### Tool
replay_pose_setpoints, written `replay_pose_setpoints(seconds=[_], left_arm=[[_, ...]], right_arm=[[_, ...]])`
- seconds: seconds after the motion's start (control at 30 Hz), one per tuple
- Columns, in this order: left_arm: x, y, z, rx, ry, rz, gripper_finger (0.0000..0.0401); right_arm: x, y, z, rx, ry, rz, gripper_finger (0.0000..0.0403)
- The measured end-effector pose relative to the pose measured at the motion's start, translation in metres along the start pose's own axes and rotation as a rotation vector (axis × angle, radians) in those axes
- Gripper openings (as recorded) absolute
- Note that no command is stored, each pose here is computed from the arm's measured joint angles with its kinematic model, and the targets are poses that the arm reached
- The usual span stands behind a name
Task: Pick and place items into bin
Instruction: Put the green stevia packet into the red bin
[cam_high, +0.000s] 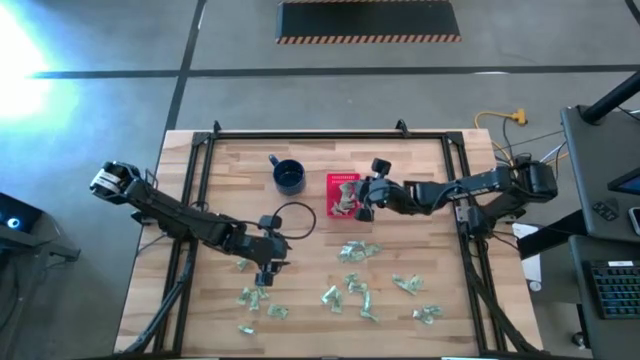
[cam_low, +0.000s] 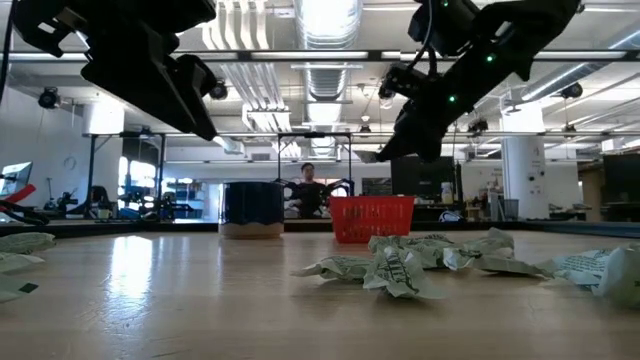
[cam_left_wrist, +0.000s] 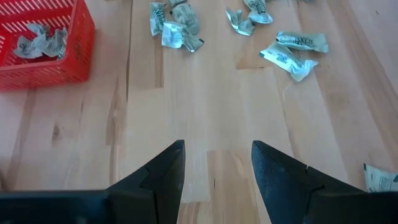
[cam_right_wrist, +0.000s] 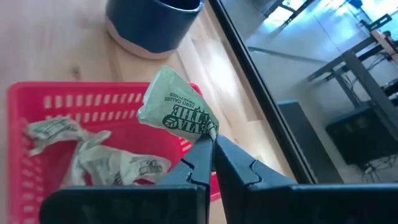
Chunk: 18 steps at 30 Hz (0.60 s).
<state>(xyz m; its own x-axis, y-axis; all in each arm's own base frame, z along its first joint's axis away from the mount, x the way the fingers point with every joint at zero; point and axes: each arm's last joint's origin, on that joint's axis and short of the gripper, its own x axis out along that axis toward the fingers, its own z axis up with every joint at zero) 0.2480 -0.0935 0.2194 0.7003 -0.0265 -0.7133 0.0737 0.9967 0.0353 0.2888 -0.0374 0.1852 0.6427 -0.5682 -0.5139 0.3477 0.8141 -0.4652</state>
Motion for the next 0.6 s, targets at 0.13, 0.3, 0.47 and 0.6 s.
replay_pose_setpoints(seconds=[0.13, 0.3, 0.47, 0.6], left_arm=[[0.000, -0.001, 0.000, 0.002, 0.001, -0.002, 0.0169], [0.000, 0.000, -0.001, 0.003, 0.006, -0.001, 0.0169], [0.001, 0.000, -0.006, -0.005, 0.038, 0.005, 0.0169], [-0.001, 0.004, -0.020, -0.084, 0.183, 0.048, 0.0169]], right_arm=[[0.001, 0.000, 0.001, -0.025, -0.011, 0.050, 0.0029], [0.001, 0.001, 0.001, -0.016, -0.013, 0.075, 0.0074], [0.000, 0.000, 0.001, -0.007, -0.013, 0.075, 0.0112], [-0.004, 0.003, 0.002, -0.019, -0.020, 0.088, 0.0128]])
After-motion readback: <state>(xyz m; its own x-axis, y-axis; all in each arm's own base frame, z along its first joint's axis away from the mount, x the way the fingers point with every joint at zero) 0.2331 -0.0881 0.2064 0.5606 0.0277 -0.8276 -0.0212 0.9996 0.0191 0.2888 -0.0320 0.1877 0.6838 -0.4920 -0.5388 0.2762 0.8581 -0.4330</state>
